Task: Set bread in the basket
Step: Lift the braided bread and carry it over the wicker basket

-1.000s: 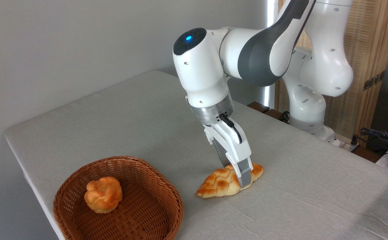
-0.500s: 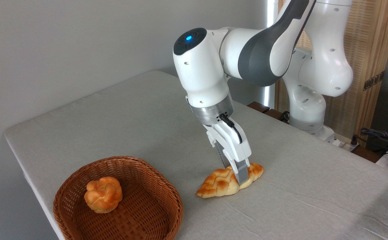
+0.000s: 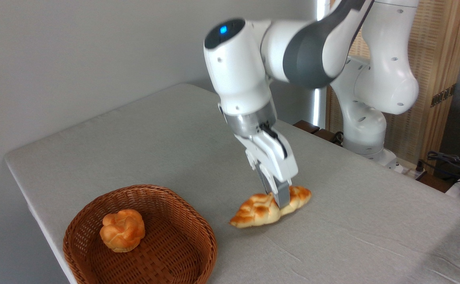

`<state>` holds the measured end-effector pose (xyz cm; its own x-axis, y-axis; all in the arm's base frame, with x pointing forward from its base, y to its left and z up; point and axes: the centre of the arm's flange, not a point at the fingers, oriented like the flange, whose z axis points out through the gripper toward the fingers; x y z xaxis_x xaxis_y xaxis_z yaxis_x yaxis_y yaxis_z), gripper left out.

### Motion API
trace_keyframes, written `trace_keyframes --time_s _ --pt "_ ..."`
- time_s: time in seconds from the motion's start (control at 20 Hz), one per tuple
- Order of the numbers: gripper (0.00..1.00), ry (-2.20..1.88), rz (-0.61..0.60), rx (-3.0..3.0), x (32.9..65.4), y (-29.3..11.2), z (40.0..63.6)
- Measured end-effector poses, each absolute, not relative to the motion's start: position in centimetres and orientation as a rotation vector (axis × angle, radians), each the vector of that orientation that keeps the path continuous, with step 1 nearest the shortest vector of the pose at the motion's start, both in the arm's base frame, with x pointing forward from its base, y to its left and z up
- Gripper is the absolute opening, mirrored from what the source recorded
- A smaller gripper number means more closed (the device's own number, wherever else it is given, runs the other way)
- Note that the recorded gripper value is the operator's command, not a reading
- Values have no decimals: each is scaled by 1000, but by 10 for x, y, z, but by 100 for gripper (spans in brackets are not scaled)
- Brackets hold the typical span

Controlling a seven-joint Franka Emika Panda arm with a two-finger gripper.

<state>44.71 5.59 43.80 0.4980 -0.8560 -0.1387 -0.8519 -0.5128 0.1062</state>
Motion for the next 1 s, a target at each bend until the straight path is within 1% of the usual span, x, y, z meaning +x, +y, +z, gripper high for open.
trace_keyframes --time_s 0.1,0.2,0.3,0.4,0.45,0.55,0.65,0.75,0.85,0.9,0.95,1.0 --pt "25 -1497 -184 2726 456 63 474" --pt "25 -1409 -45 2738 465 74 505" --pt "25 -1332 76 2732 475 84 526" --pt "25 -1310 156 2726 491 81 542" --pt "25 -1309 196 2733 502 77 548" --pt "25 -1283 328 2755 526 67 556" --pt "25 -1250 453 2771 546 58 554" --pt "26 -1246 522 2794 561 53 547" --pt "32 -1249 550 2818 573 50 536" --pt "37 -1251 555 2827 577 49 530" --pt "45 -1255 559 2836 582 47 524" --pt "69 -1258 559 2844 586 46 518"
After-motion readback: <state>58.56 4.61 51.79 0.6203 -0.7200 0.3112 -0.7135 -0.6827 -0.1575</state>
